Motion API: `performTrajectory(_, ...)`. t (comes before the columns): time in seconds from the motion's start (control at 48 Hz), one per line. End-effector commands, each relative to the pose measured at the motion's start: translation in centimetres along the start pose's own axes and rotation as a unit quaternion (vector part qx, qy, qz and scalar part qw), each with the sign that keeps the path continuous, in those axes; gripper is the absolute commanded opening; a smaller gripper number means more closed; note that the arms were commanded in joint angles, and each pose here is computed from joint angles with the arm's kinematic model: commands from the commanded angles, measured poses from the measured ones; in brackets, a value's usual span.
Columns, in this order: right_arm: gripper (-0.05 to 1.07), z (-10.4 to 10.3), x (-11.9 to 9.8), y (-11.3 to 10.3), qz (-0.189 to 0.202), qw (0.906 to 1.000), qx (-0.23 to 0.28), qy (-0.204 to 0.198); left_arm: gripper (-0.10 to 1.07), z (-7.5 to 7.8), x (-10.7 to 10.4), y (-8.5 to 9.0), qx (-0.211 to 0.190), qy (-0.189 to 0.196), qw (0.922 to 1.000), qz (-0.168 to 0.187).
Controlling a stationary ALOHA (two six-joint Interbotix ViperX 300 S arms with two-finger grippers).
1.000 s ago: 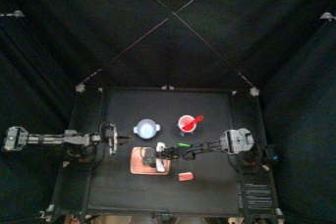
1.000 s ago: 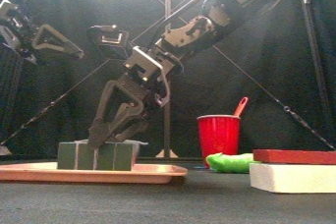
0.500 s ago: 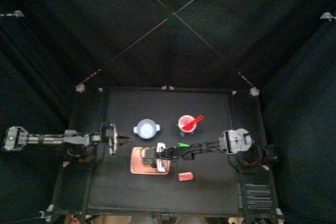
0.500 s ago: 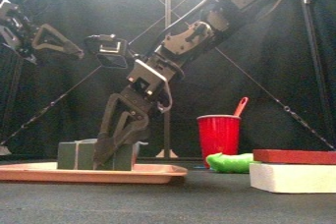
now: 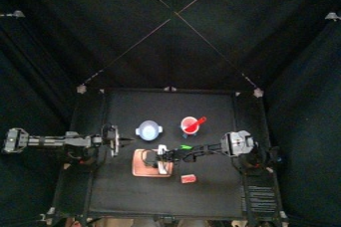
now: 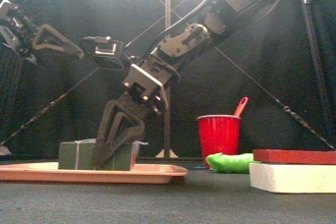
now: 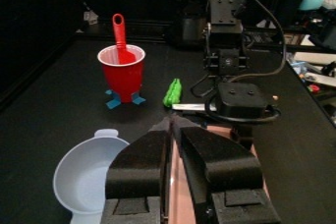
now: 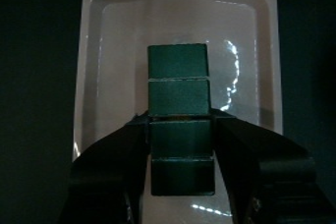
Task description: Grab green sushi roll
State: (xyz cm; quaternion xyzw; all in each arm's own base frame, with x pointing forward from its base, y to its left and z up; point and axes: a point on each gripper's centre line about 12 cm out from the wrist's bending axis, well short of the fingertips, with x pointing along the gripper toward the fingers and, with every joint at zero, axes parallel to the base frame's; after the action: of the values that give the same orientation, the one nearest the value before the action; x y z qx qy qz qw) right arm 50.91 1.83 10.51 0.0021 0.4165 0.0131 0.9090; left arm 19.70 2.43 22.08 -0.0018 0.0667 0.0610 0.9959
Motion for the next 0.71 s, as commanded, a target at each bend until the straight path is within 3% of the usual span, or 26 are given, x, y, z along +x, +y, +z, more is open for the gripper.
performTrajectory(0.0, 0.69, 1.8, -1.2, -0.2, 0.000, 0.9997, 0.005, -0.024, 0.55, 0.6, 0.1, 0.0, 0.001, -0.008, 1.0000, 0.001)
performTrajectory(0.312, 0.68, 3.2, -3.1, 0.0, 0.002, 0.9991, 0.008, -0.042, 0.55, 0.5, 0.1, 0.0, 0.001, -0.007, 1.0000, 0.001)
performTrajectory(0.688, 0.68, 3.2, -3.1, 0.0, 0.002, 0.9991, 0.008, -0.041, 0.55, 0.6, 0.1, 0.0, 0.001, -0.008, 1.0000, 0.001)
